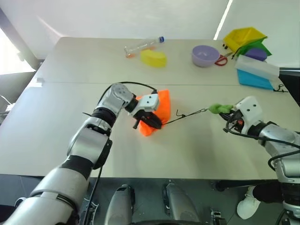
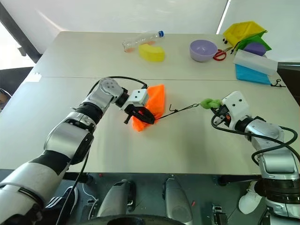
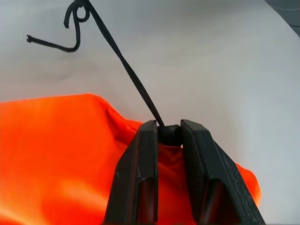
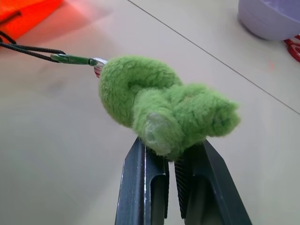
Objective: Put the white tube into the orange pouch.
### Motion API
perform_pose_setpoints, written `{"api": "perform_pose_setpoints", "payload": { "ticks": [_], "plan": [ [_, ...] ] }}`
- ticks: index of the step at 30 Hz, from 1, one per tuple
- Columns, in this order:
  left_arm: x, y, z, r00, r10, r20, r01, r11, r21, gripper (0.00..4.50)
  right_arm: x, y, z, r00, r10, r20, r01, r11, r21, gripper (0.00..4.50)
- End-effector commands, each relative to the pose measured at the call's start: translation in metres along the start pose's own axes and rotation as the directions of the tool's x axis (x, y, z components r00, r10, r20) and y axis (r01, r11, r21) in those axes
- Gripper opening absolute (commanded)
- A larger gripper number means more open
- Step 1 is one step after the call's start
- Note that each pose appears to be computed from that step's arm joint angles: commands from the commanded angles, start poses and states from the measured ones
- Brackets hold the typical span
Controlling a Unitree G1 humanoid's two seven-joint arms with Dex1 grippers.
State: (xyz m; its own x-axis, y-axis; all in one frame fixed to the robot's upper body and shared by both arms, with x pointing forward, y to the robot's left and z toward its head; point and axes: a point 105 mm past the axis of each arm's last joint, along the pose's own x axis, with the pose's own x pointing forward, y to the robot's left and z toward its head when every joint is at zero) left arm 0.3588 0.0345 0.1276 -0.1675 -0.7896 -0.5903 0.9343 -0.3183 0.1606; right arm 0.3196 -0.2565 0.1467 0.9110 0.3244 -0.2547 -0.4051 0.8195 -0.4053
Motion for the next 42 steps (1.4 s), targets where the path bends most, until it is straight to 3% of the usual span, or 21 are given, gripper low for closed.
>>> {"api": "perform_pose_setpoints", "payload": {
  "ticks": [1,6,8,11,15,17,18,24,26,29,35,39,42],
  "plan": [
    [-0.005,-0.003,-0.002,1.0,-0.01,0.019,0.01,0.999,-0.04,0.61,-0.006,-0.022,0.009,0.995,-0.095,0.018,0.096,0.994,-0.045,0.04],
    [-0.001,-0.005,0.0,0.998,-0.011,0.063,0.015,0.997,-0.07,0.61,-0.005,-0.022,0.007,0.996,-0.084,0.013,0.084,0.996,-0.022,0.04],
    [0.001,-0.004,0.005,0.994,-0.006,0.107,0.016,0.995,-0.094,1.32,-0.004,-0.016,0.008,0.998,-0.05,0.025,0.05,0.999,0.017,0.04],
    [0.003,-0.003,0.014,0.986,-0.001,0.168,0.016,0.996,-0.09,2.51,-0.005,0.003,0.013,0.997,0.053,0.054,-0.056,0.996,0.064,1.14],
    [0.001,-0.003,0.028,0.962,0.012,0.272,0.013,0.996,-0.09,4.36,-0.007,0.025,0.015,0.987,0.153,0.059,-0.156,0.985,0.068,3.03],
    [-0.003,-0.004,0.033,0.951,0.018,0.308,0.011,0.995,-0.094,4.37,-0.008,0.031,0.016,0.981,0.184,0.063,-0.188,0.979,0.079,4.17],
    [-0.004,-0.004,0.034,0.948,0.024,0.318,0.001,0.997,-0.079,4.37,-0.009,0.033,0.016,0.98,0.192,0.059,-0.196,0.977,0.079,4.43],
    [-0.025,0.002,0.047,0.898,0.098,0.428,-0.048,0.991,-0.126,4.37,-0.022,0.039,0.016,0.963,0.267,0.033,-0.269,0.961,0.063,4.43],
    [-0.043,0.011,0.05,0.855,0.206,0.476,-0.147,0.977,-0.157,4.37,-0.032,0.035,0.012,0.96,0.28,0.001,-0.28,0.959,0.054,4.43],
    [-0.07,0.021,0.043,0.783,0.374,0.497,-0.309,0.927,-0.211,4.37,-0.041,0.03,0.025,0.957,0.276,0.085,-0.283,0.955,0.084,4.43],
    [-0.113,0.016,0.002,0.636,0.643,0.427,-0.553,0.765,-0.33,4.37,-0.03,0.046,0.042,0.939,0.265,0.219,-0.296,0.948,0.121,4.43],
    [-0.127,-0.01,-0.028,0.6,0.723,0.343,-0.61,0.691,-0.388,4.37,-0.006,0.039,0.038,0.96,0.123,0.251,-0.166,0.973,0.161,4.43],
    [-0.147,-0.036,-0.051,0.519,0.818,0.247,-0.7,0.573,-0.426,4.37,0.011,0.019,0.028,0.972,-0.034,0.233,-0.006,0.986,0.169,4.43]
  ]
}}
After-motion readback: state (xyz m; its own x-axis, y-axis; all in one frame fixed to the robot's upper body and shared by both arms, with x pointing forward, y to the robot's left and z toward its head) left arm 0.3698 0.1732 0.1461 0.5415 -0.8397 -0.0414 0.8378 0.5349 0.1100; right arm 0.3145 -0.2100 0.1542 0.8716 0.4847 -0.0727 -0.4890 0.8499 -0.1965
